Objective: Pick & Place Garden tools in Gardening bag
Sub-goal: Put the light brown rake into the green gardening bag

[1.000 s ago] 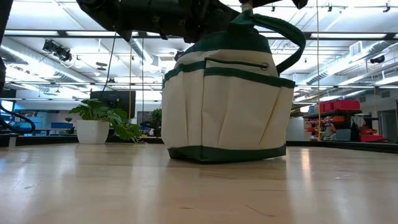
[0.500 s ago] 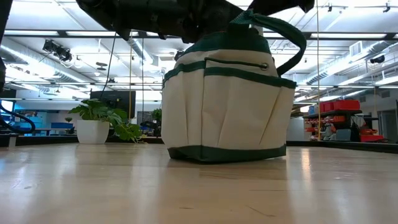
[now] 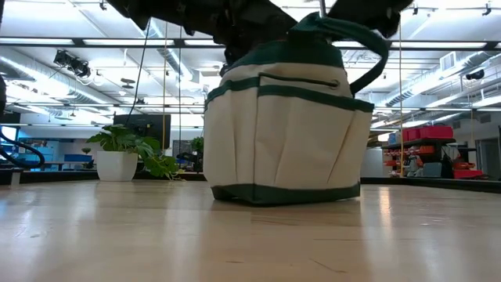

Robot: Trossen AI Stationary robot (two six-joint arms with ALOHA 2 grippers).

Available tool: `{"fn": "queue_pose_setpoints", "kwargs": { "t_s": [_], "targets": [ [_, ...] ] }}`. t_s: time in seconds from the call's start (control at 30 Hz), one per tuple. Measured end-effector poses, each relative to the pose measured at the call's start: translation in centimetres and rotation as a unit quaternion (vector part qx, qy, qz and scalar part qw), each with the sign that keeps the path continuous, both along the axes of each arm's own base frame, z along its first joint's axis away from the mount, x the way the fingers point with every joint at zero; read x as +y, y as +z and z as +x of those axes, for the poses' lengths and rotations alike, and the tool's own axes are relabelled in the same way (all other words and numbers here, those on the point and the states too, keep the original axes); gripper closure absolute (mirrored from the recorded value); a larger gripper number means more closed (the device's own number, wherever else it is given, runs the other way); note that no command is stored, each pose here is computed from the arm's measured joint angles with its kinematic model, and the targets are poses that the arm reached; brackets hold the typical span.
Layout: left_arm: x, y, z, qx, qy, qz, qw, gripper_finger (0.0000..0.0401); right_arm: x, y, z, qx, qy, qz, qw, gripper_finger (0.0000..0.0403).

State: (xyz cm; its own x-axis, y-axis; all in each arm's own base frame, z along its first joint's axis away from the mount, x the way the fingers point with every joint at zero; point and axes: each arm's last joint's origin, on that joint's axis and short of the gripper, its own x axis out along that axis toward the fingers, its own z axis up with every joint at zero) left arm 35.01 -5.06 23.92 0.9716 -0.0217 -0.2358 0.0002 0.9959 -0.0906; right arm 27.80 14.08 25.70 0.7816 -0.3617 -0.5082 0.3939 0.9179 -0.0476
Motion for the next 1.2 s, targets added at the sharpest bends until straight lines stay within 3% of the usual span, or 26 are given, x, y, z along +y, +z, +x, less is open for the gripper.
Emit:
{"fn": "queue_pose_setpoints", "kwargs": {
  "t_s": [0.8,1.2],
  "targets": [
    [0.3,0.7,-0.7,0.012,0.027,0.011,1.0,0.0204,-1.0,-7.7,-2.2,-0.053,0.004,0.098,0.994,0.0356],
    [0.3,0.6,-0.7,0.012,0.026,0.011,1.0,0.0204,-0.4,-6.8,-1.6,-0.081,0.073,0.087,0.99,0.0275]
  ]
}}
